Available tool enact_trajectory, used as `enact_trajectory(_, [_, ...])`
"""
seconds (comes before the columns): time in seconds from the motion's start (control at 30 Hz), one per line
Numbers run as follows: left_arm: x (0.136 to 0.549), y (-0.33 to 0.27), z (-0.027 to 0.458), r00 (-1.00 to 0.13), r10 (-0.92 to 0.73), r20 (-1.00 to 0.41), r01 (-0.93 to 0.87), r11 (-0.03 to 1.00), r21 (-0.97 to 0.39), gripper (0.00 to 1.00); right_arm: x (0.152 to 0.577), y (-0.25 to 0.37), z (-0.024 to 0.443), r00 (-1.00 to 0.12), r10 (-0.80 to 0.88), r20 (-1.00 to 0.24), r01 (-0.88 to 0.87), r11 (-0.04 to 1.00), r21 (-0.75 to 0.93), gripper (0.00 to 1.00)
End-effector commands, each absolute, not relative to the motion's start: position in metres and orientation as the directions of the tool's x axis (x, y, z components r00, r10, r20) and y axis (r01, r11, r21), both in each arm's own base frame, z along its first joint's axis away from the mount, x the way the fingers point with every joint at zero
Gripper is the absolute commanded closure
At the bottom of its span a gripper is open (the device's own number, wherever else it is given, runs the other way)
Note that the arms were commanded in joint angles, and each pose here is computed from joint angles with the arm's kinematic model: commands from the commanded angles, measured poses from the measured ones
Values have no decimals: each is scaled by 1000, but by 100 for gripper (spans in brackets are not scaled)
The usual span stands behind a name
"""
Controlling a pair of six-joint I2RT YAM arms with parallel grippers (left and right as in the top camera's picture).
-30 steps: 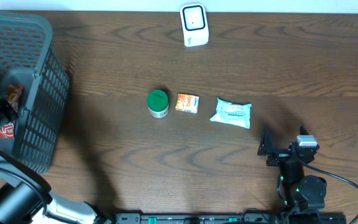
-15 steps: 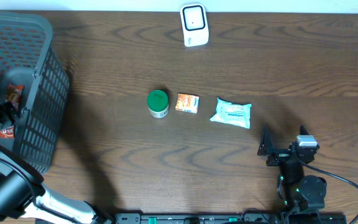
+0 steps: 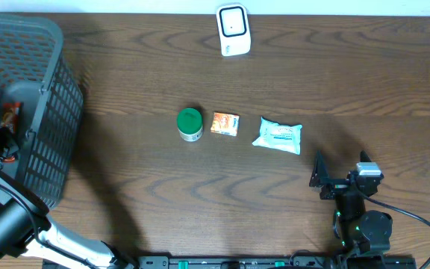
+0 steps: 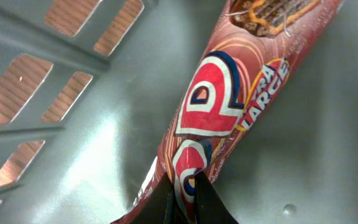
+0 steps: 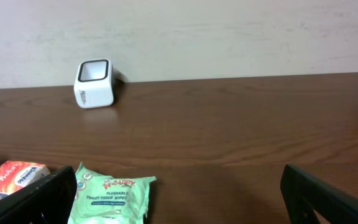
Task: Scan the item barcode
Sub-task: 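Reach the left gripper into the basket and grasp the red snack bar, then lift the red snack bar out and carry it over the table centre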
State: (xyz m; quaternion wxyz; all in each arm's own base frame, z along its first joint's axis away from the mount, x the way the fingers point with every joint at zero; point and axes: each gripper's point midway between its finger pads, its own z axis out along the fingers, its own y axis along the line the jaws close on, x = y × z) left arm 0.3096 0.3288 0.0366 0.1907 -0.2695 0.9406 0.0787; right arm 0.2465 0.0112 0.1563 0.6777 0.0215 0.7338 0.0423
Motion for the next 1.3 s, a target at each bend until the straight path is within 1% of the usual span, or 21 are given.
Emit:
enact_trajectory(0.0, [309,322,32,-694,-613,-379,-650,759,-37,92,246,9,156,-81,84,-993,-19,996,86,1])
enact_trajectory(0.1, [320,316,54,-626,-658,-418,-676,725,-129,93,246,9,156,-81,84,-993,-19,996,86,1])
enact_trajectory(0.2, [341,299,96,-561,-671,-486,-623,728,-286,93,246,9,156,-81,84,-993,-19,996,86,1])
enact_trajectory(0.23, [359,281,140,-516,-657,-549,-517,750,-412,93,246,9,156,-81,84,-993,-19,996,86,1])
enact_trajectory(0.3, [370,262,183,-468,-651,-597,-406,759,-509,93,246,9,156,-81,84,-993,-19,996,86,1])
enact_trajectory(0.37, [371,239,233,-418,-645,-640,-292,762,-577,92,246,9,156,-81,84,-993,-19,996,86,1])
enact_trajectory(0.4, [369,232,250,-397,-652,-646,-270,756,-596,93,246,9,156,-81,84,-993,-19,996,86,1])
enact_trajectory(0.53, [355,204,295,-342,-724,-599,-235,683,-692,93,246,9,156,-81,84,-993,-19,996,86,1])
enact_trajectory(0.6, [353,178,315,-367,-733,-574,-138,652,-745,93,246,9,156,-81,84,-993,-19,996,86,1])
enact_trajectory(0.67, [354,143,332,-434,-702,-564,10,623,-782,93,246,9,156,-81,84,-993,-19,996,86,1])
enact_trajectory(0.7, [353,113,342,-501,-668,-550,124,573,-810,92,246,9,156,-81,84,-993,-19,996,86,1])
enact_trajectory(0.73, [352,97,345,-542,-648,-535,176,535,-826,93,246,9,156,-81,84,-993,-19,996,86,1])
enact_trajectory(0.8, [351,61,350,-627,-594,-504,262,449,-854,93,246,9,156,-81,84,-993,-19,996,86,1])
enact_trajectory(0.9, [350,10,351,-725,-488,-485,348,349,-870,93,246,9,156,-81,84,-993,-19,996,86,1])
enact_trajectory(1.0, [351,-40,346,-755,-351,-554,456,325,-828,93,246,9,156,-81,84,-993,-19,996,86,1])
enact_trajectory(1.07, [348,-72,343,-767,-270,-582,510,292,-809,93,246,9,156,-81,84,-993,-19,996,86,1])
enact_trajectory(1.17, [338,-122,336,-794,-148,-590,556,215,-803,93,246,9,156,-81,84,-993,-19,996,86,1])
enact_trajectory(1.27, [328,-166,323,-829,-40,-558,548,138,-825,93,246,9,156,-81,84,-993,-19,996,86,1])
